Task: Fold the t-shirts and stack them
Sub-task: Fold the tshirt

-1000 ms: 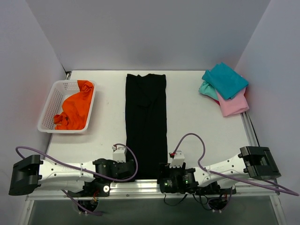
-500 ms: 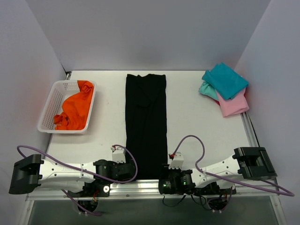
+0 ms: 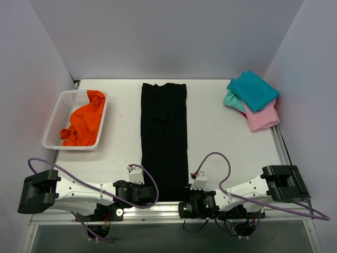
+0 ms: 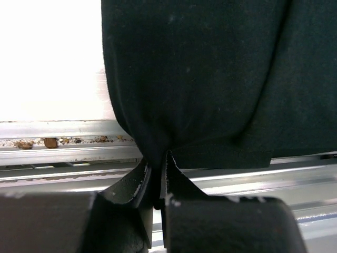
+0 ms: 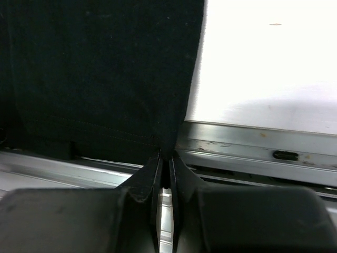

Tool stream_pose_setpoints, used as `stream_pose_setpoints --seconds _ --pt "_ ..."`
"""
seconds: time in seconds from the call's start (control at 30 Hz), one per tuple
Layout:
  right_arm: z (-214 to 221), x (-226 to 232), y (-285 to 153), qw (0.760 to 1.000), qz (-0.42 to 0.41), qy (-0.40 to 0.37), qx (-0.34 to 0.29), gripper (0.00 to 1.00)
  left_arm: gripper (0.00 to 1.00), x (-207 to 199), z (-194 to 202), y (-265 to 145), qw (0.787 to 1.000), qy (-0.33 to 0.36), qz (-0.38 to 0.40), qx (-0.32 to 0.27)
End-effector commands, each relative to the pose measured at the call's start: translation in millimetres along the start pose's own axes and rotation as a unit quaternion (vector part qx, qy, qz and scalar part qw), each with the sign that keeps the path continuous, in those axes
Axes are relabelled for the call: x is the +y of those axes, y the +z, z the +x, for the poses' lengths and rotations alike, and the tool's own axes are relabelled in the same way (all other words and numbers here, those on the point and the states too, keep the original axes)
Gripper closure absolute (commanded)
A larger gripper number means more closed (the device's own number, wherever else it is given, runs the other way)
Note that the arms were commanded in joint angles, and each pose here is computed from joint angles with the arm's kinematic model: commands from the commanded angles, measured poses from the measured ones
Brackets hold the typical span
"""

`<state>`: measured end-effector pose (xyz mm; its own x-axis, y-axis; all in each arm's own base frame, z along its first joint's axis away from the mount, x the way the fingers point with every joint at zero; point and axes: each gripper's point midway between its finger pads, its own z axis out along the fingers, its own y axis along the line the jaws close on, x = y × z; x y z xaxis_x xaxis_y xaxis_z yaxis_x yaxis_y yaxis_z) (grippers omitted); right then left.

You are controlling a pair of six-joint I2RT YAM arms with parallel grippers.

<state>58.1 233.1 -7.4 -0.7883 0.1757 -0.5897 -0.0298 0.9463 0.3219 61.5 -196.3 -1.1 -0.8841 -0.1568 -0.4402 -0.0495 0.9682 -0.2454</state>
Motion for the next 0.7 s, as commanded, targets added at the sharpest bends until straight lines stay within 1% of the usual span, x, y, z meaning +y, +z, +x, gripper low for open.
stream_pose_setpoints --seconds 0.0,0.03,0.1,0.13,0.2,0.33,0.4,0.43,0.53,0.67 --pt "-13 -10 -6 0.999 0.021 -0.015 -0.031 1.0 0.98 -2 -9 7 0.999 -0.021 -0.01 -0.034" --pt "-15 -16 -8 0.999 0.032 -0.018 -0.034 1.0 0.98 -5 -8 4 0.999 -0.014 -0.006 -0.034" --pt "-16 -10 -16 0.999 0.034 -0.01 -0.037 1.0 0.98 -9 -10 -5 0.999 -0.008 -0.007 -0.035" --pt "-18 -16 -20 0.998 0.047 -0.022 -0.041 1.0 0.98 -11 -10 -8 0.999 -0.006 -0.006 -0.034" --pt "-18 -5 -30 0.998 0.037 -0.023 -0.046 1.0 0.98 -11 -9 -17 0.999 0.006 -0.006 -0.031" --pt "-26 6 -47 0.997 0.034 -0.031 -0.062 1.0 0.98 -31 -15 -43 0.999 0.004 0.037 -0.032" --pt "-31 18 -55 0.997 0.024 -0.022 -0.069 1.0 0.98 -32 -19 -53 0.998 0.008 0.043 -0.036" --pt "-35 16 -58 0.996 0.027 -0.032 -0.079 1.0 0.98 -40 -23 -61 0.997 0.004 0.062 -0.036" --pt "-45 20 -64 0.995 0.025 -0.03 -0.095 1.0 0.98 -48 -31 -73 0.995 0.003 0.092 -0.042" --pt "-64 25 -74 0.992 0.021 -0.025 -0.124 1.0 0.98 -58 -47 -92 0.991 0.001 0.115 -0.061"
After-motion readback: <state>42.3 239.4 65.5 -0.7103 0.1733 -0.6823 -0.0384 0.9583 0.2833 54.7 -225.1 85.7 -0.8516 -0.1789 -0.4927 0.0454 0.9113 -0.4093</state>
